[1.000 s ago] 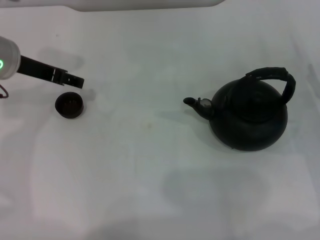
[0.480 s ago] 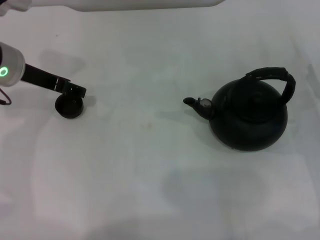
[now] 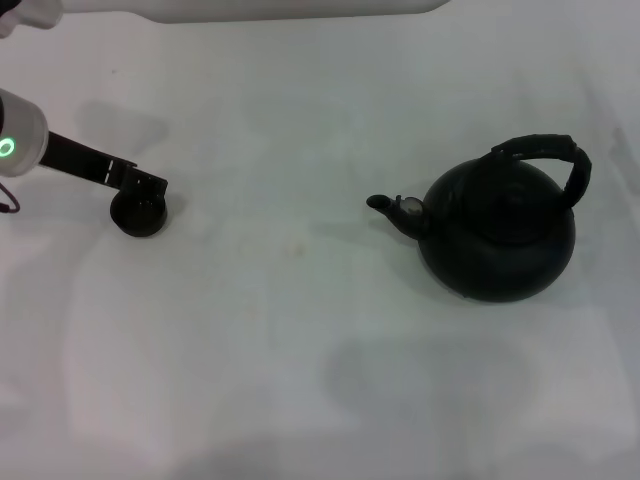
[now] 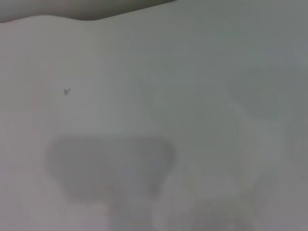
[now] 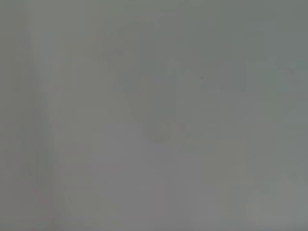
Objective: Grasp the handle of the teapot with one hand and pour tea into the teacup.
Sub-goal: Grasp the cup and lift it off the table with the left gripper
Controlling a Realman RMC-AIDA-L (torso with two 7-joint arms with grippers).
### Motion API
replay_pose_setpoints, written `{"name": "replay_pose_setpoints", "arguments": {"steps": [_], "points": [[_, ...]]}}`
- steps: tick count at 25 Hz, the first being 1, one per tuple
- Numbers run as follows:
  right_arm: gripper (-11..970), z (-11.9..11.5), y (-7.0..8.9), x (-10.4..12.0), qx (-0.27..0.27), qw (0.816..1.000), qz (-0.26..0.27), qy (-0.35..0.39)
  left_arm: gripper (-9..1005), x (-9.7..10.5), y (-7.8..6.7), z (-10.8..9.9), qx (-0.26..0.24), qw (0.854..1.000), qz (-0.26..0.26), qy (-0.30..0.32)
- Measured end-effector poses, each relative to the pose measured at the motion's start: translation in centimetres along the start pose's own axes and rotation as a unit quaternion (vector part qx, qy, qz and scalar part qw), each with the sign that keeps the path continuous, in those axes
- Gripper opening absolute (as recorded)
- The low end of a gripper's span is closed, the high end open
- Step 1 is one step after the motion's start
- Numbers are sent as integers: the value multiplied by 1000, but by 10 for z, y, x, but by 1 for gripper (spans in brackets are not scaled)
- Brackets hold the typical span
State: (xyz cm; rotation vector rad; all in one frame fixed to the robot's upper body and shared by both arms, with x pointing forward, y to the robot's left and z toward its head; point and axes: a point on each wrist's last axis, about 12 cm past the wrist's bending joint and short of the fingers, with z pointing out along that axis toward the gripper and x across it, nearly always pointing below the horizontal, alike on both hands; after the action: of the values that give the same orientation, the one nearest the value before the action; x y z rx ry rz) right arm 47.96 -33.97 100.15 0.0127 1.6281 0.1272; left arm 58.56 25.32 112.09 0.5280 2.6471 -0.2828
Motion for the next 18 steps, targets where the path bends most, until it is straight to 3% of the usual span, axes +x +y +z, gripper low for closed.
{"name": "replay_pose_setpoints", "arguments": {"steps": [18], "points": [[860,4,1,1,0,1000,0,9,887,-2,-5,9,10,1000,10,12]]}}
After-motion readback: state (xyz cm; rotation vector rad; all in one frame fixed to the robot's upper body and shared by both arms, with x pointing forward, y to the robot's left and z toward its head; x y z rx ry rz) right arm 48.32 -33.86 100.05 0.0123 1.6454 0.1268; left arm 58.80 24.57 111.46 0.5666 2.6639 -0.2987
